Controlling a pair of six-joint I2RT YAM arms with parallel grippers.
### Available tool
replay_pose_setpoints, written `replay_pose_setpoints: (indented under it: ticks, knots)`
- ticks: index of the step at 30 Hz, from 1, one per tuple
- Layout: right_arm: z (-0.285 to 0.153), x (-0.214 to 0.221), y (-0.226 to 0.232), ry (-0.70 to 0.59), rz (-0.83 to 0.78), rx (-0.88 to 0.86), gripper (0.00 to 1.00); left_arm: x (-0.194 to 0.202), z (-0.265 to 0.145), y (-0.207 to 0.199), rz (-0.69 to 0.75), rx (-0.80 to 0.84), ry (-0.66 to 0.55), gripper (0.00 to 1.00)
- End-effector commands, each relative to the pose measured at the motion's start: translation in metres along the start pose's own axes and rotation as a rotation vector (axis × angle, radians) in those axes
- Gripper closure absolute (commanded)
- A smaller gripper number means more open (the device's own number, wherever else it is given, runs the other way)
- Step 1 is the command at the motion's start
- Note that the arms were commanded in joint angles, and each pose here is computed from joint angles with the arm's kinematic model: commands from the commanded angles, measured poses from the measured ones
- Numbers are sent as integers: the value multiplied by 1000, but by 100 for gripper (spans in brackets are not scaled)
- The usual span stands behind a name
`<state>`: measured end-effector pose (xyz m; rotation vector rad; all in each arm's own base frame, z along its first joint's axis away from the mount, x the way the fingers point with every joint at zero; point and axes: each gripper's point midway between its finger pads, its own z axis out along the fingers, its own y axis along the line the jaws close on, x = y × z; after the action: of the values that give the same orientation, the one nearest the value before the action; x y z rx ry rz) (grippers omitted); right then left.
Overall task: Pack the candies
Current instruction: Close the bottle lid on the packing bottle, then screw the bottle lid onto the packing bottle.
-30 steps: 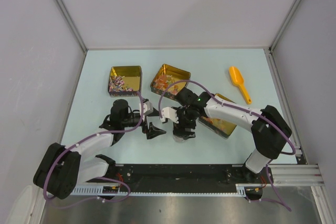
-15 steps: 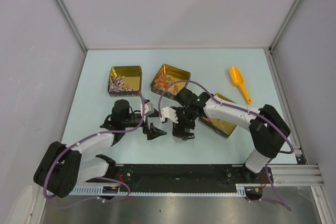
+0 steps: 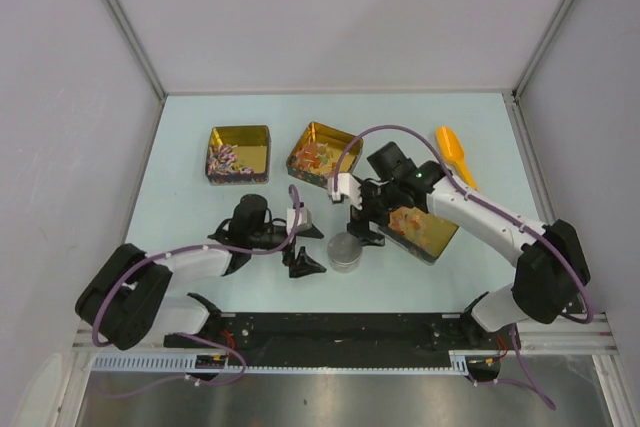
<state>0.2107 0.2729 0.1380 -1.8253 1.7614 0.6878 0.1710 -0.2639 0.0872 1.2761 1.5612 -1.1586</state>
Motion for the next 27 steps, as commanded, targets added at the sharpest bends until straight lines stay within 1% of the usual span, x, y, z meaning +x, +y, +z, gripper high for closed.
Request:
replay_pose_setpoints:
  ticks: [1,5,7,9,12,13,16,17,19,20,23,25,27]
  knots:
    - [-1,-2,-24,-46,74,34,3,-31,18,15,135,-11,-50,0]
    - [1,2,-26,-38,99,32,4,-28,36,17,135,-26,-23,0]
    - [-4,-2,-28,-60,101,45,4,-23,41,24,117,-69,-6,0]
    - [-9,-5,-29,-78,103,55,4,-23,45,23,121,-79,-20,0]
    - [-19,-10,-32,-97,95,85,3,-12,48,22,90,-110,-14,0]
    - [-25,-13,-31,-107,92,91,3,-15,48,22,99,-109,-38,0]
    - [-32,-12,-30,-117,100,99,2,-4,45,14,119,-103,-67,0]
    - [-35,-14,-30,-123,99,102,2,-5,45,10,139,-99,-87,0]
    - [-37,-12,-29,-118,102,101,2,-8,46,5,127,-78,-103,0]
    - [-36,-12,-28,-117,102,97,2,-12,44,1,147,-67,-132,0]
    - [-32,-9,-28,-111,120,84,2,-3,50,-5,156,-43,-107,0]
    - [-28,-5,-29,-99,139,79,2,4,56,-6,192,-57,-87,0]
    - [-24,2,-32,-86,166,81,2,5,60,-6,214,-71,-91,0]
